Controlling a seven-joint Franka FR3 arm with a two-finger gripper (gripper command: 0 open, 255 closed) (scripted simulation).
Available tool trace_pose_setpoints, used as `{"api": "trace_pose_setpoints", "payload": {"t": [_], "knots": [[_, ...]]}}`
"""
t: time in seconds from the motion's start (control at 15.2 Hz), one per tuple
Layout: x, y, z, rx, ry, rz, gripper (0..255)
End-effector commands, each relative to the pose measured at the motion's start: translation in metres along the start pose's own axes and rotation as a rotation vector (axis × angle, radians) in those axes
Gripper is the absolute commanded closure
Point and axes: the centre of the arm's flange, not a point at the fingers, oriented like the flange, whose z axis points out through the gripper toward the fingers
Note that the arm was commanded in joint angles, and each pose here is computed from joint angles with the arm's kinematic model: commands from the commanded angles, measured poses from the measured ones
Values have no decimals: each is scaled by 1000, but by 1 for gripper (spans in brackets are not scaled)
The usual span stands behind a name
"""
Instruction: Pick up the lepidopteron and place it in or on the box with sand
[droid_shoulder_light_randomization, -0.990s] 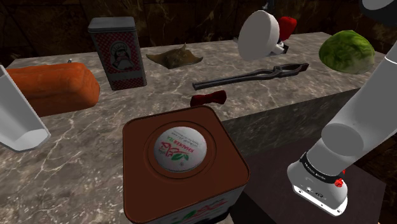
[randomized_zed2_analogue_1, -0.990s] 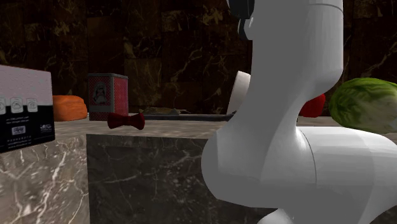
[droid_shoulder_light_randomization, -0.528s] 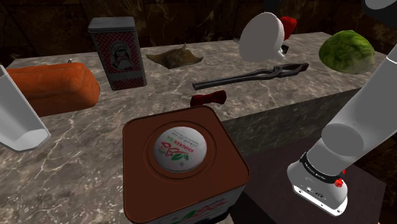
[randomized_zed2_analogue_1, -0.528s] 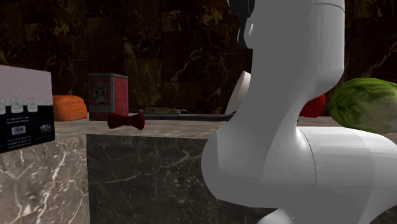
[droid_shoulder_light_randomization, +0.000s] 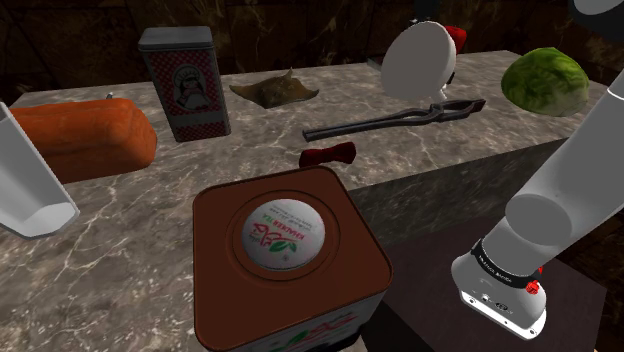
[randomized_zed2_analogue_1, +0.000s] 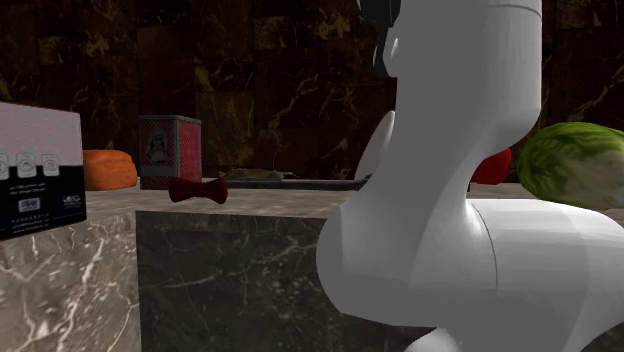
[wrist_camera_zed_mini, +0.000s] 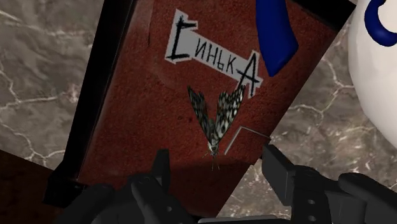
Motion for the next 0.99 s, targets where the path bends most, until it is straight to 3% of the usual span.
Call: {"api": "trace_pose_setpoints", "payload": {"t": [0.0, 0.2, 0.46, 0.92], "knots": [[0, 0, 0, 0, 0, 0, 0], [0, 0, 0, 0, 0, 0, 0], [0, 0, -50, 0, 0, 0, 0], [0, 0, -50, 0, 0, 0, 0]]}}
